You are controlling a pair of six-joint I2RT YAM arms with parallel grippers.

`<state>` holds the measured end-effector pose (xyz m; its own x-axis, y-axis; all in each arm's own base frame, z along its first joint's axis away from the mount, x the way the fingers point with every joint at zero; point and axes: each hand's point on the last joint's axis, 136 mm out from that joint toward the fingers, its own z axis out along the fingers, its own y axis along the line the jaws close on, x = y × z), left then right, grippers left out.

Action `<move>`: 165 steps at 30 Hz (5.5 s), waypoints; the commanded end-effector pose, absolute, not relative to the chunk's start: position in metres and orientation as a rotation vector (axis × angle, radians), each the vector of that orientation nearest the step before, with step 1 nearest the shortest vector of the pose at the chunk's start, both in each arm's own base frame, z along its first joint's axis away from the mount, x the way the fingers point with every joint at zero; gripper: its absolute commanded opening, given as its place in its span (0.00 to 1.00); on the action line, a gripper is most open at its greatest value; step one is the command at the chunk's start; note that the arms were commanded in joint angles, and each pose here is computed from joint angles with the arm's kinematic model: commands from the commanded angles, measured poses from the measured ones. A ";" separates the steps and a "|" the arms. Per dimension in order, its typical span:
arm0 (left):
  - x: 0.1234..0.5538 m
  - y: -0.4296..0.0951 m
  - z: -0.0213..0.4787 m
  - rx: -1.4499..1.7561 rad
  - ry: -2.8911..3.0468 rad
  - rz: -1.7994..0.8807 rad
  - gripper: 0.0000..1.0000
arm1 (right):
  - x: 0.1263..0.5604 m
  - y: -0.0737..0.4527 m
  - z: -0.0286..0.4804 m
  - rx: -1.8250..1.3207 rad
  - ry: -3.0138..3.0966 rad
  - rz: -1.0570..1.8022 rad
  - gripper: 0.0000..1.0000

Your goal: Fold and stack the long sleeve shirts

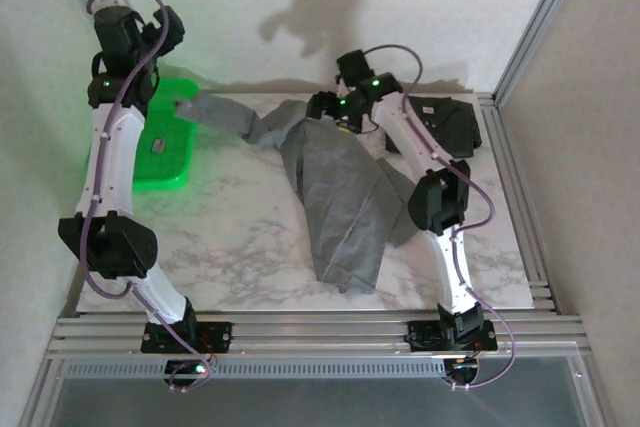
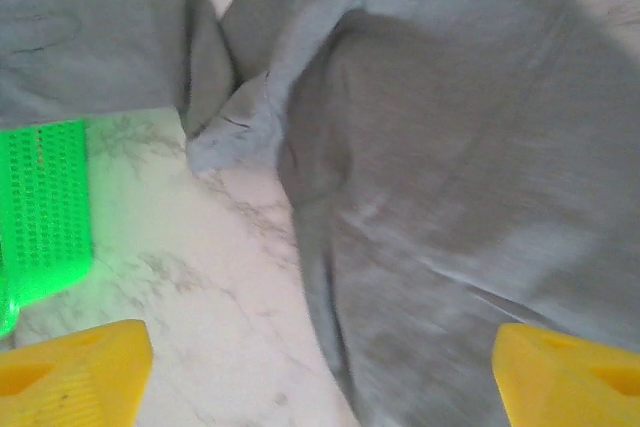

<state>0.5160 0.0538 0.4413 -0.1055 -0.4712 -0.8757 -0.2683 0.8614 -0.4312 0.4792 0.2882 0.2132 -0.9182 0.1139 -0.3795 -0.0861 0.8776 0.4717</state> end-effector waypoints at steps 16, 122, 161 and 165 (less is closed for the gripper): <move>0.187 -0.286 0.152 -0.447 2.932 -0.936 0.90 | 0.347 0.025 0.098 0.851 2.853 0.225 0.90; 0.298 -0.060 0.154 -1.077 2.317 -0.402 0.82 | 0.459 0.172 0.203 -0.080 2.684 0.484 0.76; 0.267 -0.096 0.015 -1.170 2.525 -0.445 0.20 | 0.348 0.390 0.164 -0.881 2.587 0.720 0.00; 0.257 -0.075 0.027 -1.336 2.397 -0.488 0.25 | 0.275 0.414 0.125 -1.086 2.650 0.589 0.00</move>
<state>0.2642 -0.0874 0.0204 -0.5827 -0.7965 -0.1613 -0.6868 0.5887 -0.4263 0.3257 0.4119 0.1714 -0.7480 -0.4798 -0.4586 -0.6523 0.6590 0.3745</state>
